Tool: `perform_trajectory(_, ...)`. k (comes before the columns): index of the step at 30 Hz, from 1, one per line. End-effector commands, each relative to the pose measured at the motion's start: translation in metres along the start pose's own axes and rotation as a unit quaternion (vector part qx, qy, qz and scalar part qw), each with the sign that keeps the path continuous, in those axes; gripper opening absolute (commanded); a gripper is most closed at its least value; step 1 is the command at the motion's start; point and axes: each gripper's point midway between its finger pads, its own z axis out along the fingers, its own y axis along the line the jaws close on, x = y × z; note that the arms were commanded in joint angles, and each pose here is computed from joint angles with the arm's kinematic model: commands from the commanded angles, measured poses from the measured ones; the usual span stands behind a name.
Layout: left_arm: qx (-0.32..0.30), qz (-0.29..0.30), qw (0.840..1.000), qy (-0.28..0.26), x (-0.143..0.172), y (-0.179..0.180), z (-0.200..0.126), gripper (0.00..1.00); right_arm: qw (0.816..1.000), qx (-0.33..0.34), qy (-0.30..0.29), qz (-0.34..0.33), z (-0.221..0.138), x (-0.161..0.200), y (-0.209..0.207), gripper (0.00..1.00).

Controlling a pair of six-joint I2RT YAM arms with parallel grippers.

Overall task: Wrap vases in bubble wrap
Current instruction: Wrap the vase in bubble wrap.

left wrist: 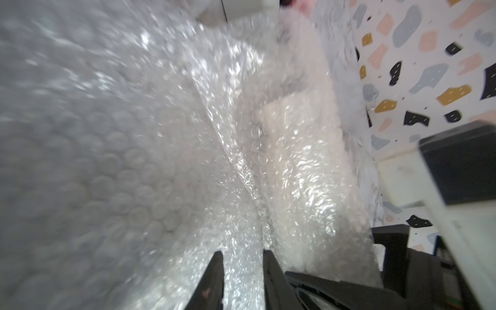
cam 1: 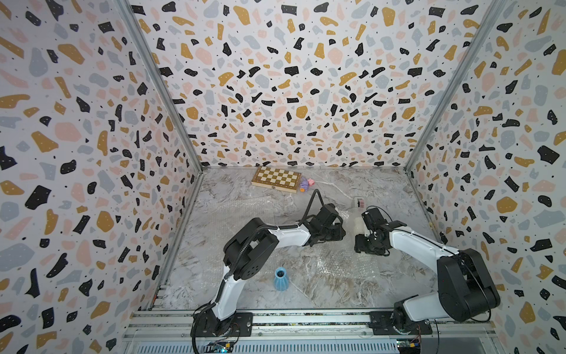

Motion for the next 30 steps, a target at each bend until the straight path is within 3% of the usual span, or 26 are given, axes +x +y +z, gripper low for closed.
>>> perform_trajectory(1,0.023,-0.019,0.999,-0.028,-0.019,-0.003,-0.024,0.33,0.998,0.051,-0.027,-0.012,-0.014,-0.014,-0.004,0.58)
perform_trajectory(5,0.04,-0.072,0.996,-0.035,-0.024,-0.009,-0.03,0.49,0.998,0.049,-0.025,-0.023,-0.007,-0.012,0.008,0.58)
perform_trajectory(10,0.094,-0.121,0.988,-0.027,-0.035,-0.036,-0.017,0.59,0.998,0.037,-0.034,-0.032,-0.002,-0.009,0.019,0.58)
perform_trajectory(14,0.101,-0.127,0.986,-0.022,-0.035,-0.051,-0.008,0.71,0.998,0.033,-0.045,-0.035,-0.002,-0.007,0.021,0.59)
perform_trajectory(21,0.111,-0.151,0.982,0.019,-0.018,-0.051,0.024,0.73,0.998,0.021,-0.05,-0.04,-0.002,-0.006,0.023,0.6)
perform_trajectory(30,0.088,-0.123,0.987,0.046,-0.008,-0.05,0.046,0.73,0.997,-0.011,-0.058,-0.048,-0.001,-0.003,0.032,0.6)
